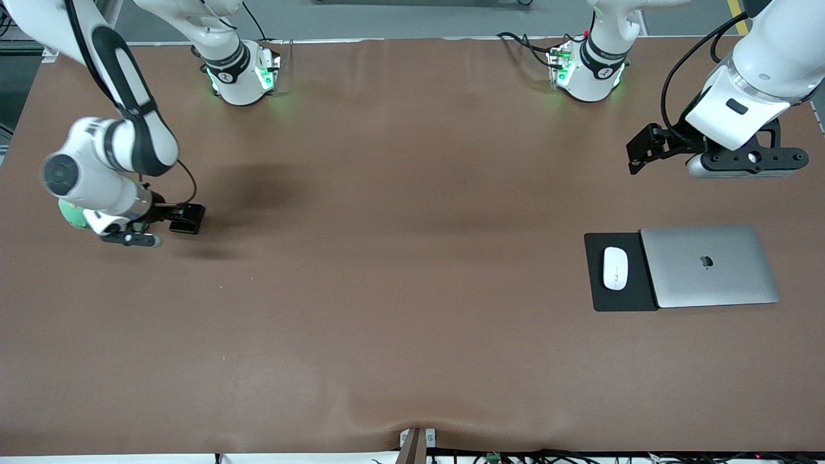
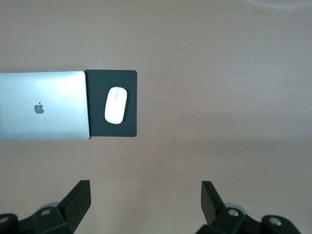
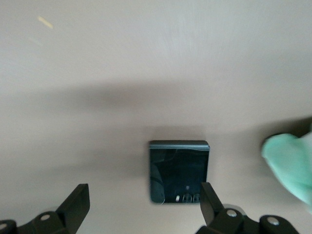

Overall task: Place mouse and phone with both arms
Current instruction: 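Release the phone beside the plush toy and raise both grippers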

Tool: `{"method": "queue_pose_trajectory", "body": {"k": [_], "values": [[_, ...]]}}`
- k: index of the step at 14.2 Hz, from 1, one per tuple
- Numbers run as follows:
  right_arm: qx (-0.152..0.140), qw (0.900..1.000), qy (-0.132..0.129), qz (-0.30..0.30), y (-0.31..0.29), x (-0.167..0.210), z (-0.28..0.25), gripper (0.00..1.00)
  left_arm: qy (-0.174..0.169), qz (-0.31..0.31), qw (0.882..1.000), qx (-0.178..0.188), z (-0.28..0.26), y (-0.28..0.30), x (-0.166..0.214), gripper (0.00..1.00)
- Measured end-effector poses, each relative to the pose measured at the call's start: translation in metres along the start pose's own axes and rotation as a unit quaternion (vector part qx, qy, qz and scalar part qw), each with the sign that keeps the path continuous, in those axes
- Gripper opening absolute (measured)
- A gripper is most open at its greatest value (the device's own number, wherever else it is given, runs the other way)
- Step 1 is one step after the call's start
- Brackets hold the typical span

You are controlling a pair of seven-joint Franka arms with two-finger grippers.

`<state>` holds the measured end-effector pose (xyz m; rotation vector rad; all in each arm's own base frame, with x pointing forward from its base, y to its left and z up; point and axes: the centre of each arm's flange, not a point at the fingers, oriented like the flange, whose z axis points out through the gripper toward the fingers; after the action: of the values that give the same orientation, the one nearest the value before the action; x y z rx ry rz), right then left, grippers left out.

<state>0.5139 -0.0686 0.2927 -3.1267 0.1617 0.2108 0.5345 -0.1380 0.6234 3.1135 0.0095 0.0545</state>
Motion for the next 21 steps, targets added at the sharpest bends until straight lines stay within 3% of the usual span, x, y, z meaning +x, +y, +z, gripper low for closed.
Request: {"method": "queue_pose_trajectory", "body": {"k": [3,6,9,15,21], "values": [[0.001,1.000,0.013,-0.009,-0.009,0.017,-0.120,1.00,0.004,0.000,1.000,-0.001,-0.004,0.000,0.000,1.00],[-0.002,1.000,0.018,-0.017,-0.017,0.023,-0.185,1.00,0.006,0.001,1.000,-0.002,-0.006,0.001,0.000,1.00],[-0.004,1.000,0.018,-0.020,-0.021,0.020,-0.227,1.00,0.010,0.013,1.000,-0.004,-0.010,0.015,-0.005,1.00],[-0.004,0.997,0.075,-0.024,-0.024,-0.002,-0.297,1.00,0.009,0.007,1.000,-0.006,-0.014,0.007,-0.006,1.00],[-0.002,0.997,0.077,-0.019,-0.021,-0.003,-0.302,1.00,0.009,-0.007,1.000,-0.005,-0.015,-0.015,-0.001,1.00]]}}
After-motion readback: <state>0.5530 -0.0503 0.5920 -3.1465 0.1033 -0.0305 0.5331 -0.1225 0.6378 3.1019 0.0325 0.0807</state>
